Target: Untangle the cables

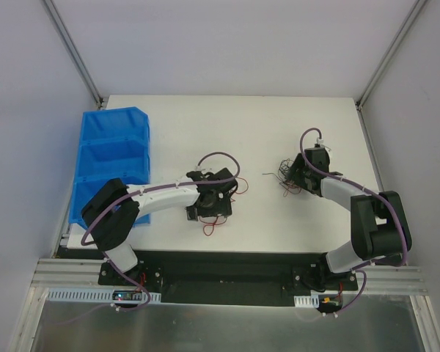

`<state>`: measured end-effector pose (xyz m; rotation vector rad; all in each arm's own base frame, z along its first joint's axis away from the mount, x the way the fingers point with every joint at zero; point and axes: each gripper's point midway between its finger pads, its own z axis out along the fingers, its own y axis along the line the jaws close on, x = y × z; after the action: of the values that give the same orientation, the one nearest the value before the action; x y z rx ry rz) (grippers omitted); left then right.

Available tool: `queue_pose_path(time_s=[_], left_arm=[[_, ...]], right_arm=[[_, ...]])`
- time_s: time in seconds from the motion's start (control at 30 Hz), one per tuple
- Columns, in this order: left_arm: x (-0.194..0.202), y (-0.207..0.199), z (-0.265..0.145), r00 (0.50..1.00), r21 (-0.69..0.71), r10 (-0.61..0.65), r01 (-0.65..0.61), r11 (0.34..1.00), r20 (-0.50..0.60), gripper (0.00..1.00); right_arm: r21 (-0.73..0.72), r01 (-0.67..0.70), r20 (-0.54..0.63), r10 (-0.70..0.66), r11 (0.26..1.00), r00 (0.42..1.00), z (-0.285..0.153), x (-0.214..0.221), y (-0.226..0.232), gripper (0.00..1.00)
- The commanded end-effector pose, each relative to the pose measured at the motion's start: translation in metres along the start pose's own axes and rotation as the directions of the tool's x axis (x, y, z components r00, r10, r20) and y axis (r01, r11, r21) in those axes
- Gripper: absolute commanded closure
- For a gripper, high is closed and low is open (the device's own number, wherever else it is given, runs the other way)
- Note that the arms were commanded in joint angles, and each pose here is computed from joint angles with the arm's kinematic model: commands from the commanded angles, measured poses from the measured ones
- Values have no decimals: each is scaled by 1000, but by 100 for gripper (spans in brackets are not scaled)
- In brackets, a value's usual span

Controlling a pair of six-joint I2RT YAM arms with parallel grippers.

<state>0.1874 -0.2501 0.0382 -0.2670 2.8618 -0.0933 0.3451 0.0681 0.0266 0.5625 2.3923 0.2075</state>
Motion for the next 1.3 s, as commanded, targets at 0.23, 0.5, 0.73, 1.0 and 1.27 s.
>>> queue_pose_path(time_s=[0.23, 0.5, 0.73, 1.0, 1.27], left_arm=[[4, -33, 9, 957, 139, 263, -280, 950, 125, 1], [3, -43, 23, 940, 115, 328, -337, 934, 94, 36], [1, -32, 22, 924, 43, 377, -380, 924, 66, 100], [-29, -9, -35, 902, 43, 399, -411, 911, 162, 100], [-89, 55, -133, 888, 2, 282, -303, 953, 363, 100]], right_arm=[[8, 7, -81, -6, 1000, 997, 3, 18, -4, 30], [4, 12, -81, -12, 1000, 997, 3, 18, -3, 30], [-3, 10, -83, -10, 1000, 997, 3, 17, -2, 30], [-4, 15, -89, -15, 1000, 996, 3, 19, -2, 30], [-3, 17, -86, -17, 1000, 996, 4, 18, -2, 30]])
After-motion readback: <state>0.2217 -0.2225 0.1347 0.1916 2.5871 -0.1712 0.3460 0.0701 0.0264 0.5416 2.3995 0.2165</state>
